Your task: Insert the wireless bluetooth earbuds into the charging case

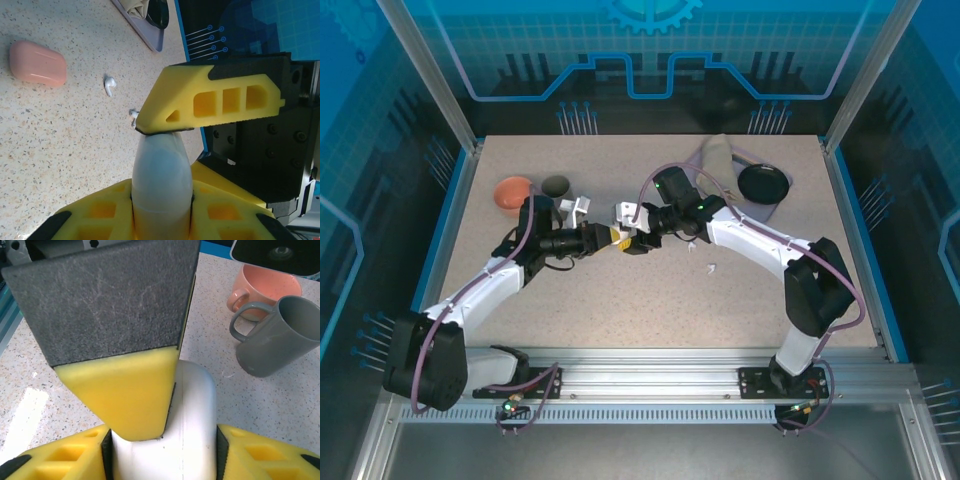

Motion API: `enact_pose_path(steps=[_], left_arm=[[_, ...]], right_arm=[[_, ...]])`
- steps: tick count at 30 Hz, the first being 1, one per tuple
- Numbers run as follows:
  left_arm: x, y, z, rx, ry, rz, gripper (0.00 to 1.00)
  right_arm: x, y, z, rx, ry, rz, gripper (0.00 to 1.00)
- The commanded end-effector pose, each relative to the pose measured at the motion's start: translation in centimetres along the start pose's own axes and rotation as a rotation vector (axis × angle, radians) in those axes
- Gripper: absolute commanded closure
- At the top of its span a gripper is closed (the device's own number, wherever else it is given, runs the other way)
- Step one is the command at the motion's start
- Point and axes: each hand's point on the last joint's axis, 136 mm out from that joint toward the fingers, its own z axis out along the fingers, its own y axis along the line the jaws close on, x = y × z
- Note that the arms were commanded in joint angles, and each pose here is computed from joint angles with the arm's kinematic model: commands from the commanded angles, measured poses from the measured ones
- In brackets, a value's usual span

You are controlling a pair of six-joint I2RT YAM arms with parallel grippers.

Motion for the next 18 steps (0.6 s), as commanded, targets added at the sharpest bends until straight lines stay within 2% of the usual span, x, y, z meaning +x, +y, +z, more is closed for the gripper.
enact_pose_path(steps=[1, 8, 16, 18], left_arm=[[-1.0, -1.9, -0.3, 0.022, -0.024, 0.092, 0.89], [-0.8, -3.0, -0.7, 0.012, -0.045, 0.219, 0.91], [-0.4, -4.8, -1.1, 0.015, -0.077, 0.452, 0.95], [-0.1, -5.6, -1.2, 0.027, -0.082, 0.529, 0.97]], right_arm=[[-1.1, -0.3, -0.6, 0.001, -0.016, -0.002, 0.43], [-2.1, -0.9, -2.6, 0.08, -0.05, -0.008, 0.29], [-3.6, -0.8, -7.3, 0.207, -0.126, -0.006, 0.15], [-4.0, -0.4, -8.8, 0.233, -0.149, -0.012, 0.09]])
